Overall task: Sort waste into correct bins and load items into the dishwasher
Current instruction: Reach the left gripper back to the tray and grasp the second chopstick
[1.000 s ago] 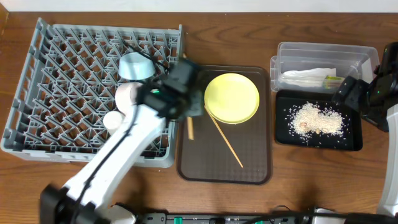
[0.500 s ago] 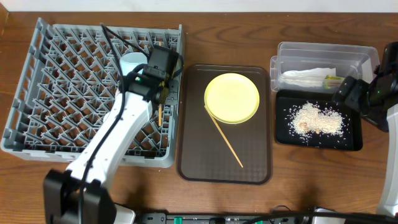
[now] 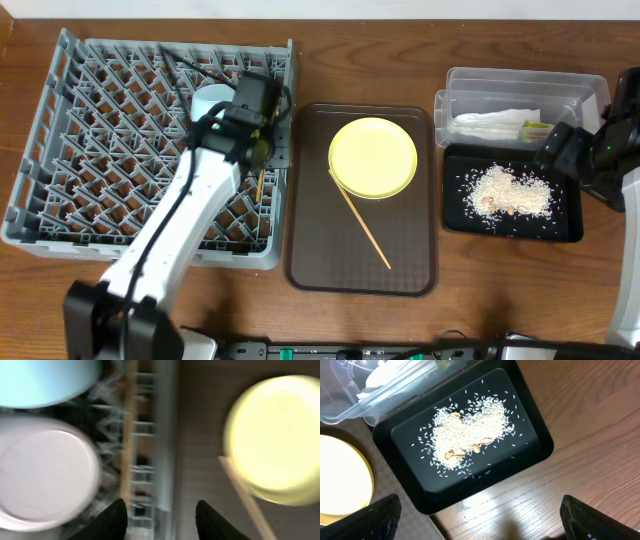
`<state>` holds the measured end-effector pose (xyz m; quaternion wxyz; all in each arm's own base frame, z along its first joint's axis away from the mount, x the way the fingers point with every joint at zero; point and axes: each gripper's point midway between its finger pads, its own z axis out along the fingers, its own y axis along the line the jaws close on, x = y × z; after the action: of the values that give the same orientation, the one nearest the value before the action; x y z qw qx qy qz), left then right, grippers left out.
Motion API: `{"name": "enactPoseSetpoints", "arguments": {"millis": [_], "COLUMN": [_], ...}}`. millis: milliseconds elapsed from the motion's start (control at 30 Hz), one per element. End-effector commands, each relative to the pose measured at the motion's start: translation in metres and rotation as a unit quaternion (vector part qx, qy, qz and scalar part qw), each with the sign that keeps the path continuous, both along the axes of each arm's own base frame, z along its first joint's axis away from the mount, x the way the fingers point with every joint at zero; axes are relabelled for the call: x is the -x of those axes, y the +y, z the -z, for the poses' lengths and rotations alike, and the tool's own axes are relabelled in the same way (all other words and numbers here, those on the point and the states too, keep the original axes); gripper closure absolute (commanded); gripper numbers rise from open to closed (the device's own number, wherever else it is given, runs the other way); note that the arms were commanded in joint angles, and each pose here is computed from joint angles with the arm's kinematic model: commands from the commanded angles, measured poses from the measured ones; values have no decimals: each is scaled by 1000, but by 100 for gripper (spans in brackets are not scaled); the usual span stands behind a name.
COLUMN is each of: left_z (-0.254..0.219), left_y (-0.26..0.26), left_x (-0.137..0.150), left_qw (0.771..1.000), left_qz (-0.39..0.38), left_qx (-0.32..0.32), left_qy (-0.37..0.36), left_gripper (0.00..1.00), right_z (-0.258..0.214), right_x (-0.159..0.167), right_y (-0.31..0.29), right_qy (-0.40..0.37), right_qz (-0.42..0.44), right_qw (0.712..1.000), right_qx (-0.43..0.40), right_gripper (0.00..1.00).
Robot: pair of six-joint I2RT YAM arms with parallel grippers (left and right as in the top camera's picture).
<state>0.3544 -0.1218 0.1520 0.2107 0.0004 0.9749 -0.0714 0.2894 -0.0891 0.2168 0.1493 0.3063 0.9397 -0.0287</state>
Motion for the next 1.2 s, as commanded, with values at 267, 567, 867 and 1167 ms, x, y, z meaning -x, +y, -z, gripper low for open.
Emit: {"name": "enactPoseSetpoints", "arguments": {"millis": [267, 567, 867, 1167], "left_z": [49, 106, 150, 163], "left_y": [-87, -137, -140, -131], "left_x": [61, 91, 92, 101], "left_qw": [987, 982, 983, 977], "left_qz": [-53, -25, -19, -23], "left_qx": [77, 40, -16, -40], "left_qy": [133, 185, 184, 209], "left_gripper": [52, 52, 52, 62], "right_z": [-4, -4, -4, -4], "right_x": [-1, -1, -2, -2], "right_y": [-1, -1, 2, 2], "right_qy": [-6, -6, -9, -10], "right_qz": [-4, -4, -7, -7], "right_qw": [1000, 1000, 1000, 1000], "right_qx": [1, 1, -7, -7], "right_gripper": [1, 1, 1, 1]}}
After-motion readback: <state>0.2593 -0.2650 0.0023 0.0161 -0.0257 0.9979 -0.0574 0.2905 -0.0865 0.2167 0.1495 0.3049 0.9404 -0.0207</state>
